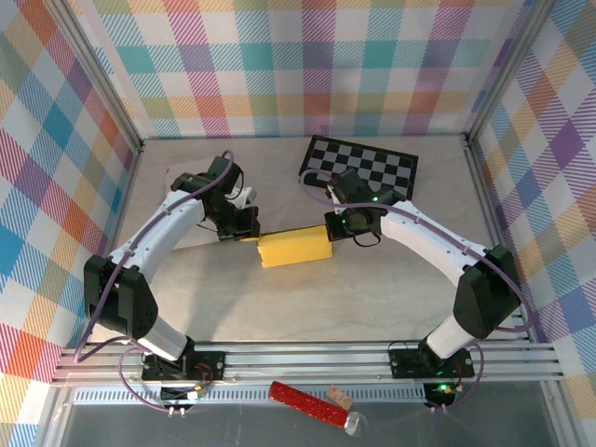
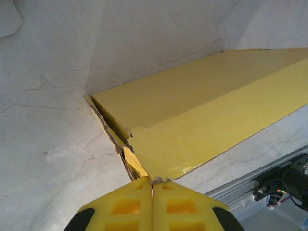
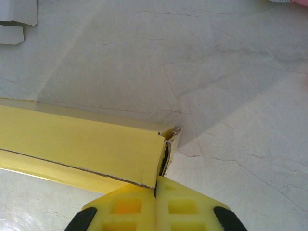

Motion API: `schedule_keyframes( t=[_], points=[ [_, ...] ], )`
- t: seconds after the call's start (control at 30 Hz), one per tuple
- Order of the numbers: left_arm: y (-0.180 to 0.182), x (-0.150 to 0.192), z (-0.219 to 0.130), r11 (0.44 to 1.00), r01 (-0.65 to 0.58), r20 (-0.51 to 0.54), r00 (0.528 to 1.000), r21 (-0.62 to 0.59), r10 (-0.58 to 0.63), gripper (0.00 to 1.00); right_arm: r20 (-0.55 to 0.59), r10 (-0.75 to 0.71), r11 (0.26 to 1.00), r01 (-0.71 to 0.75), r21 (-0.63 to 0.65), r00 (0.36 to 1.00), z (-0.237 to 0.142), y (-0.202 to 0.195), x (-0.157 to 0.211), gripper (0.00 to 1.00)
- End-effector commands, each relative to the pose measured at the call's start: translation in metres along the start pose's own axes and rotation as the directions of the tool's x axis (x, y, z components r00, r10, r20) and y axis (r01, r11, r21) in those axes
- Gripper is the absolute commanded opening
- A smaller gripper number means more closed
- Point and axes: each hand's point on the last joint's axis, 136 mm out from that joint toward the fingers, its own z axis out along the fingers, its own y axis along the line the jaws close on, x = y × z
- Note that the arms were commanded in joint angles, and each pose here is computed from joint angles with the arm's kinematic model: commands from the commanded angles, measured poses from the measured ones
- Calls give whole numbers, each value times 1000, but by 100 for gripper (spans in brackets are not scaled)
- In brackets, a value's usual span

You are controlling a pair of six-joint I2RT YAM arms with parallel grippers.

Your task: Fold the paper box

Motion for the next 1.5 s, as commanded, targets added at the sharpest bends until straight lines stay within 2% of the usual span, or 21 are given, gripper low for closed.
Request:
schedule_keyframes(
  t=[0.0, 0.27, 0.57, 1.47],
  points=[
    [-10, 5, 5, 996, 20, -30, 999, 87, -17, 0, -79, -21, 999, 18, -42, 997, 11, 10, 16, 0],
    [2, 9, 6, 997, 22, -30, 999, 79, -20, 0, -83, -21, 999, 18, -41, 996, 12, 10, 17, 0],
    [13, 10, 0, 1000, -4, -28, 1000, 2, 4, 0, -79, -22, 999, 18, -42, 997, 11, 10, 16, 0],
    [34, 29, 11, 995, -27, -90, 996, -93, 19, 0, -64, -73, 997, 72, -18, 995, 12, 4, 19, 0]
  ],
)
